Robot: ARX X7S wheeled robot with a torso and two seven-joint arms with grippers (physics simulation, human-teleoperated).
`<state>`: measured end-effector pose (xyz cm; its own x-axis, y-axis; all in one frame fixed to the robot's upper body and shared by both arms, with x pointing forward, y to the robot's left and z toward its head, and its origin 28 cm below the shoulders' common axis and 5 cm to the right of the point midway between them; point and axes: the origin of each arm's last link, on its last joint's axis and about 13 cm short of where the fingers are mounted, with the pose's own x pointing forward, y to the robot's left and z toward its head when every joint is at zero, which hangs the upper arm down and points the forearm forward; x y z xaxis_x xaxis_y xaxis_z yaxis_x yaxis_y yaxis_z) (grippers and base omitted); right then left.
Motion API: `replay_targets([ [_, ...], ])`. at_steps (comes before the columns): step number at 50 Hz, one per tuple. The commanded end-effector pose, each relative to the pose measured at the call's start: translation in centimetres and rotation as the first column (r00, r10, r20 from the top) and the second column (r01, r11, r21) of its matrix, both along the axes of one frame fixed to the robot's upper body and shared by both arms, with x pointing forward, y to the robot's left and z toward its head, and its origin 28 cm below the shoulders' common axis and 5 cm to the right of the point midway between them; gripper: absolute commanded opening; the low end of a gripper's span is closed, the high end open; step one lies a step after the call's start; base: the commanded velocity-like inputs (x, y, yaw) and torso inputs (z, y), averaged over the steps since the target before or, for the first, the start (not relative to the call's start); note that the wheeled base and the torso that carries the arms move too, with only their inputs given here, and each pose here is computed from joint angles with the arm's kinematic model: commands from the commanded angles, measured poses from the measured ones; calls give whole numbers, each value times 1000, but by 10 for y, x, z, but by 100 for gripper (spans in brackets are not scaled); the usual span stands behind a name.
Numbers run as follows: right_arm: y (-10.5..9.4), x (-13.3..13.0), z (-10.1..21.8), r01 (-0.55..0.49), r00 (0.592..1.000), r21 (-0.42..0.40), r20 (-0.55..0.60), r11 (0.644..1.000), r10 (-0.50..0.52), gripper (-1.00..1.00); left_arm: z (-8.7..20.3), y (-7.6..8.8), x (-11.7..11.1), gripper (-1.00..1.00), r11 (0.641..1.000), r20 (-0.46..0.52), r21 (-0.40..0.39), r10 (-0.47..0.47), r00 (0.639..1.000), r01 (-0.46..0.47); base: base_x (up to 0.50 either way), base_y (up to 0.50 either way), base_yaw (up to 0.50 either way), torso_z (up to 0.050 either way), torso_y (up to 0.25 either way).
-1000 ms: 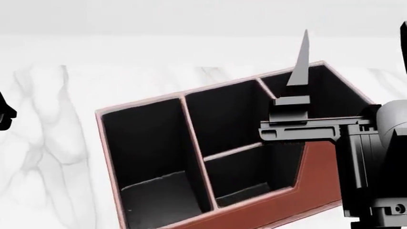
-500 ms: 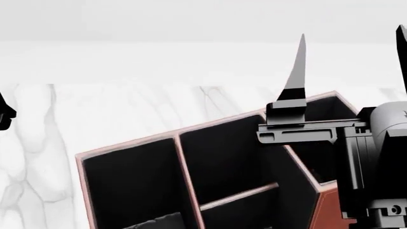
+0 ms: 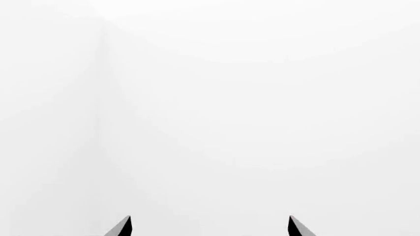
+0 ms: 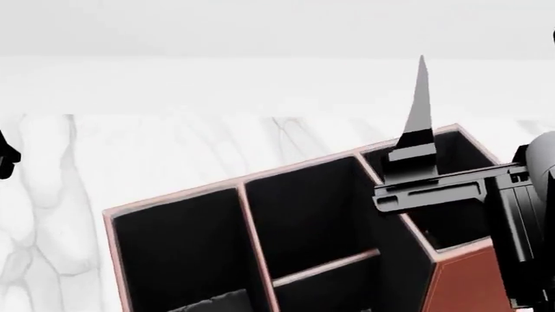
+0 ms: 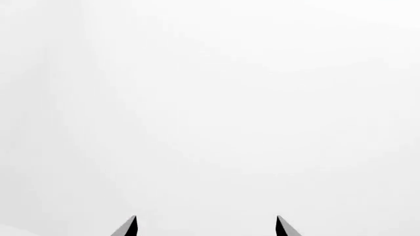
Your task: Pick up the book and place it in the front compartment of the caddy.
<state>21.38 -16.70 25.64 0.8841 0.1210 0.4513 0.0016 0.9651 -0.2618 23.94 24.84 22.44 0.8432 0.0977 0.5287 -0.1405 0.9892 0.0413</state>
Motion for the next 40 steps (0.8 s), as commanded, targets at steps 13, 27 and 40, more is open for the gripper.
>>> replay_targets([
  [13, -44, -34, 29, -239, 970, -298, -118, 924, 213, 100, -2, 3, 2, 100, 1000, 4, -14, 12, 1000, -12, 0, 0, 0, 0, 0],
  [27, -58, -49, 14, -508, 816, -370, -495, 778, 297, 100, -2, 3, 3, 100, 1000, 4, -10, 11, 1000, -11, 0, 0, 0, 0, 0],
  [40, -62, -67, 8, -654, 664, -347, -689, 673, 290, 100, 1, 4, 1, 100, 1000, 7, -10, 17, 1000, -17, 0, 0, 0, 0, 0],
])
